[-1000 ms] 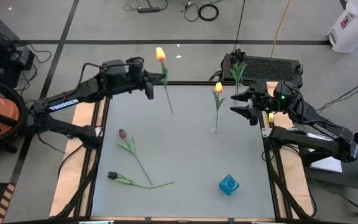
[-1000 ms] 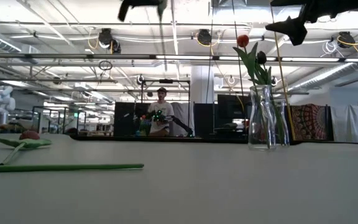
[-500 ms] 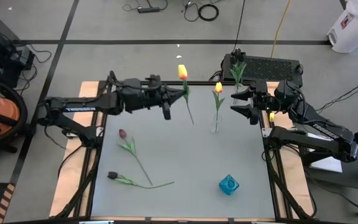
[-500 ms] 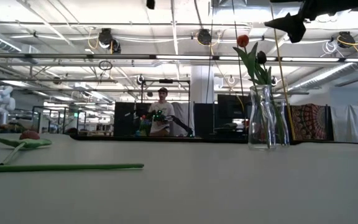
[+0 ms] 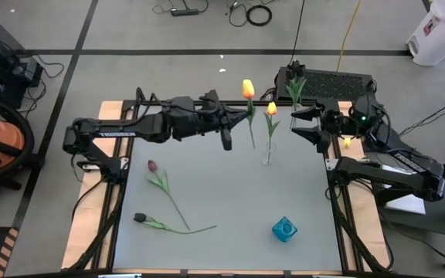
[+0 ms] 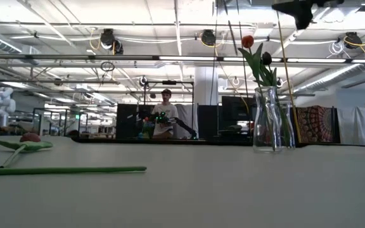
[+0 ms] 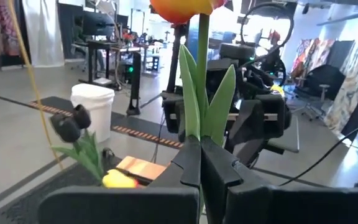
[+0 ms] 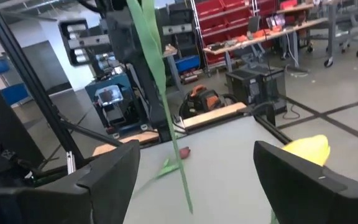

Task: Sort flowers into vase by color
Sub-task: Put the yellow tulip into the bottom transparent vase

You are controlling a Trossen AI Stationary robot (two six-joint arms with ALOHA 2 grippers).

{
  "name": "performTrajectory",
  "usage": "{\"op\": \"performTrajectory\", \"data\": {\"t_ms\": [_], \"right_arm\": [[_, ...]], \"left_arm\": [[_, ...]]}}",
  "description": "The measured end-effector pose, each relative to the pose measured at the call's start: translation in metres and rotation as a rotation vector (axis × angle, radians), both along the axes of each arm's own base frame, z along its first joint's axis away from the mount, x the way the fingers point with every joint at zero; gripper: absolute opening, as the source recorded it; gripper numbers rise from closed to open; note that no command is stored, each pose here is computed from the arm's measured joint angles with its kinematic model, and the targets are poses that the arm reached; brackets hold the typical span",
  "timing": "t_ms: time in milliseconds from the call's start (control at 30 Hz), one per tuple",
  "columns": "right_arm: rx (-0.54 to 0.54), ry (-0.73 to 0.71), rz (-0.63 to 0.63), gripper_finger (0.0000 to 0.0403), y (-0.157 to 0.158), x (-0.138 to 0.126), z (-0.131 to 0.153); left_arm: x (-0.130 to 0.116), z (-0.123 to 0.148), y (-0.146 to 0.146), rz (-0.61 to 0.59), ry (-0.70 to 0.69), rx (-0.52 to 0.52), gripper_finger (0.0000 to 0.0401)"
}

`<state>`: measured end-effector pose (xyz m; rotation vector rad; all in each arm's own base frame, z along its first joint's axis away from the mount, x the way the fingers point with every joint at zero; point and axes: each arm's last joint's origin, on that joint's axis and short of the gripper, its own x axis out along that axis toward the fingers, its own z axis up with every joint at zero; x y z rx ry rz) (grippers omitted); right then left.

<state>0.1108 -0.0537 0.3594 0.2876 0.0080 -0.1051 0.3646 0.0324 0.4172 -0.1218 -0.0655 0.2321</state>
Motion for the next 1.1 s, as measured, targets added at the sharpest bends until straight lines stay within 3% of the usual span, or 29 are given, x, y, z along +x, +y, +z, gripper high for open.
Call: {"op": "performTrajectory", "data": {"t_ms": [467, 900, 1100], "right_arm": [[-0.043, -0.075, 0.027, 0.0306, 0.003, -0.003, 0.038], [-0.035, -0.065, 0.030, 0.0306, 0.000, 0.001, 0.039], [0.009, -0.059, 0.053, 0.0306, -0.001, 0.004, 0.038]], "left_arm": [[0.033, 0.003, -0.005, -0.048, -0.013, 0.036, 0.0000], [0.061, -0.030, -0.004, -0.049, 0.056, 0.029, 0.0000], [0.065, -0.031, -0.004, -0.069, 0.009, 0.035, 0.0000]]}}
